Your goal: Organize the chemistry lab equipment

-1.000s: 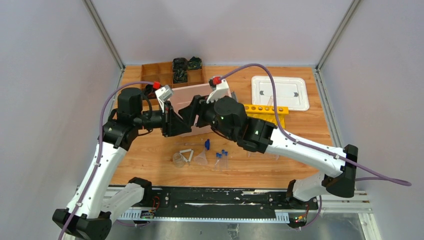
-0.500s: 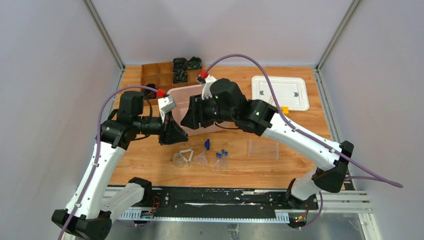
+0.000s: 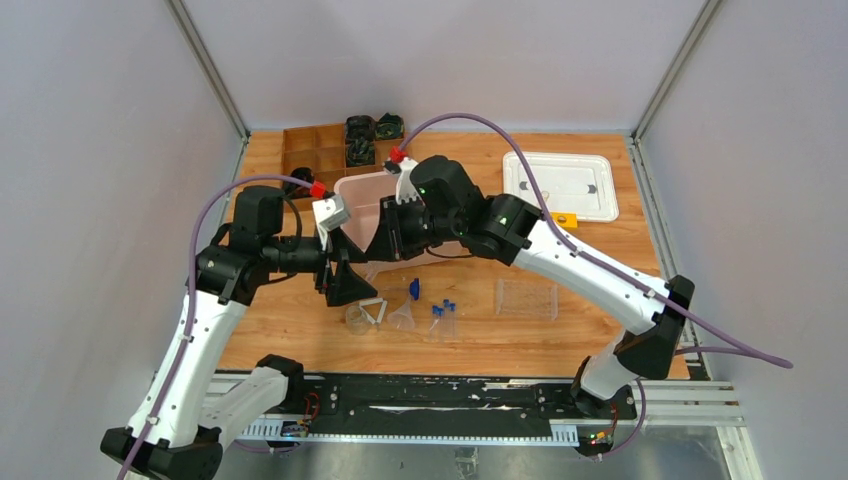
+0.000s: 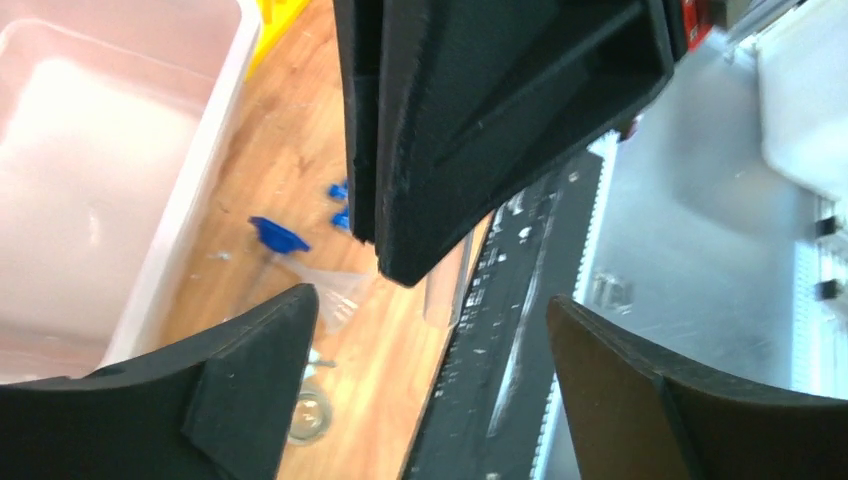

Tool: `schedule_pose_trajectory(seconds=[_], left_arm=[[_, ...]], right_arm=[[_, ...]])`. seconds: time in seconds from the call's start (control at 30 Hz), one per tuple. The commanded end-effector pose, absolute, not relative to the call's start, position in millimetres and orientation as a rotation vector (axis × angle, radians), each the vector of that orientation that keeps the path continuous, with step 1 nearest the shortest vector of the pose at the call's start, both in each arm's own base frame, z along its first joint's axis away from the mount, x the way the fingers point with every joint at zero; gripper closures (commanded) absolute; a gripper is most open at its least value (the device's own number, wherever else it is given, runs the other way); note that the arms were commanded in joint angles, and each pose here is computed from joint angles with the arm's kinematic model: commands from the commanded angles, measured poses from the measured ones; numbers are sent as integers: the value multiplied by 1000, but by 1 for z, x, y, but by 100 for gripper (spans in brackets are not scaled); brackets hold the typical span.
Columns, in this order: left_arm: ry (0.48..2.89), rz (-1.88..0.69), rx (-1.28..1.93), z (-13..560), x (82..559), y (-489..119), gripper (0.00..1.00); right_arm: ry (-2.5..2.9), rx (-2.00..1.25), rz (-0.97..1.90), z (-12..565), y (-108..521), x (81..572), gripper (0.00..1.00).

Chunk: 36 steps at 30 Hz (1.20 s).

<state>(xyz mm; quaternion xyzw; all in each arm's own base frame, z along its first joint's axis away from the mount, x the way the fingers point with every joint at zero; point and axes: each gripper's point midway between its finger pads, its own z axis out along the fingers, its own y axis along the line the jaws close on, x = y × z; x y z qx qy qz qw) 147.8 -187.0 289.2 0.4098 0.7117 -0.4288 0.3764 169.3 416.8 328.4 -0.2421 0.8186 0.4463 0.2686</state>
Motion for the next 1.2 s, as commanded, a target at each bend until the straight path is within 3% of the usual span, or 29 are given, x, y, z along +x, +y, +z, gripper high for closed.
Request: schedule_pose_trajectory(seconds=[0.0, 0.23, 0.6, 0.9, 1.17], left_arm=[[1898, -978, 997, 279, 164, -178, 1], [2074, -806, 861, 255, 193, -161, 0], [2263, -590, 754, 218, 217, -134, 0], [2233, -599, 769, 229, 215, -136, 0], [2229, -571, 790, 226, 213, -132, 0]], right_arm=[[2213, -605, 1158, 329, 395, 182, 100], [2253, -438, 858, 294, 312, 230, 100], [2202, -80, -21, 238, 116, 285, 100], [2220, 129, -208, 197, 50, 313, 100], [2194, 213, -223, 181, 41, 339, 100]])
